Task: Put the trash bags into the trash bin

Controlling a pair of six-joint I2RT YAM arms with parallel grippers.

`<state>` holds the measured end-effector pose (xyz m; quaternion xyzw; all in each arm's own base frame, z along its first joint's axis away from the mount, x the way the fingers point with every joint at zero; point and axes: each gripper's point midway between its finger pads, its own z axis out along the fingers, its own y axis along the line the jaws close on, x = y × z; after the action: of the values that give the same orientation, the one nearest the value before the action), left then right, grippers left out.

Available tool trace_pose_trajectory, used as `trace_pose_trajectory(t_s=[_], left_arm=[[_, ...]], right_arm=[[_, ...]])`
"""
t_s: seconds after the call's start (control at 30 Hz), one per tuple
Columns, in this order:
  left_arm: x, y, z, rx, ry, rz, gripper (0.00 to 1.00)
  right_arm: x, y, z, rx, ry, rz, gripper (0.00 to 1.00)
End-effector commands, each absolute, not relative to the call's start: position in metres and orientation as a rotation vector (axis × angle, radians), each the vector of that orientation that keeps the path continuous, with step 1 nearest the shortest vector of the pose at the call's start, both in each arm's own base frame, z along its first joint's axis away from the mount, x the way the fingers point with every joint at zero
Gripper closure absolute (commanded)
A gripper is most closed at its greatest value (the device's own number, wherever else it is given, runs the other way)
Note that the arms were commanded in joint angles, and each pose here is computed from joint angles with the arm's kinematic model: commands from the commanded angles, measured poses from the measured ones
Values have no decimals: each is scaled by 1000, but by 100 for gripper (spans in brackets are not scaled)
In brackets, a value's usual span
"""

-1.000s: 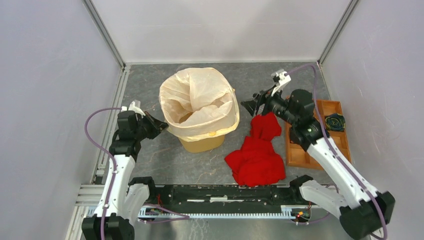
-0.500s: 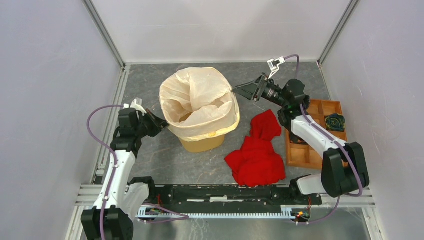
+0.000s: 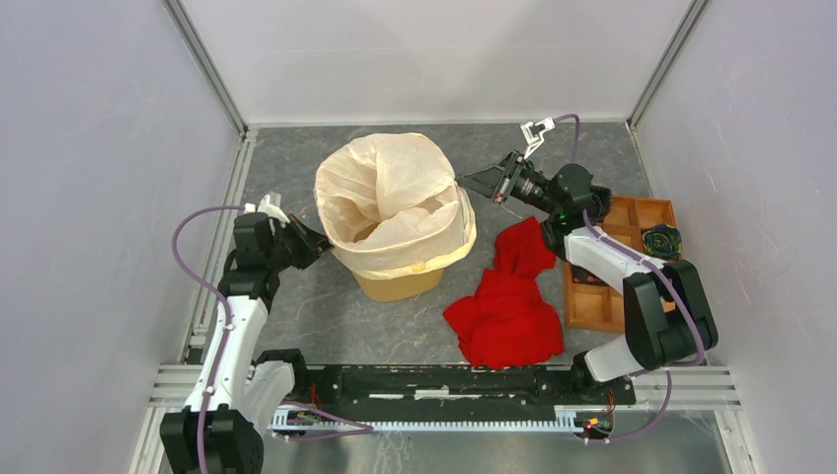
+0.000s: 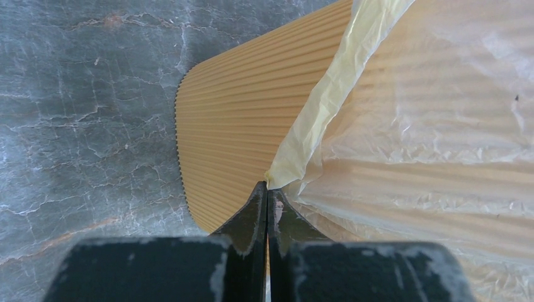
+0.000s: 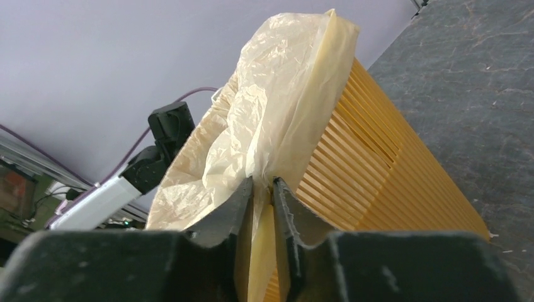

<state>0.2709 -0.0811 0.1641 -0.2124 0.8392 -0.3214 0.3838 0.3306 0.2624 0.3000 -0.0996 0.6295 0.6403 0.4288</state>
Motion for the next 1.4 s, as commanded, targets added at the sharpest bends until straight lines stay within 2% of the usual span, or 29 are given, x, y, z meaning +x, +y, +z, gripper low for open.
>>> trace_pose_trajectory(t_s=[0.0, 0.1, 0.37, 0.6, 0.87, 1.0, 1.2, 1.37], left_arm=[[283, -85, 184, -459, 2078, -846, 98], [288, -83, 183, -467, 2072, -833, 98], [303, -75, 162, -500, 2102, -780, 98], [296, -83, 142, -540, 2120, -847, 98], [275, -91, 123, -591, 2143, -901, 98], [273, -91, 124, -597, 2158, -893, 97], [278, -78, 149, -580, 2128, -785, 84], [275, -83, 160, -581, 2090, -836, 78]], right_arm=[[330, 268, 295, -267, 1538, 1601, 84], [337, 265, 283, -231, 1565, 1556, 88], [355, 266, 241, -158, 1632, 1540, 89], [358, 270, 211, -184, 1699, 1476, 82], [348, 296, 194, -326, 1793, 1403, 67], [353, 261, 179, -278, 1879, 1270, 54], [327, 219, 178, -260, 1919, 1234, 40], [291, 211, 186, -338, 1912, 1209, 21]])
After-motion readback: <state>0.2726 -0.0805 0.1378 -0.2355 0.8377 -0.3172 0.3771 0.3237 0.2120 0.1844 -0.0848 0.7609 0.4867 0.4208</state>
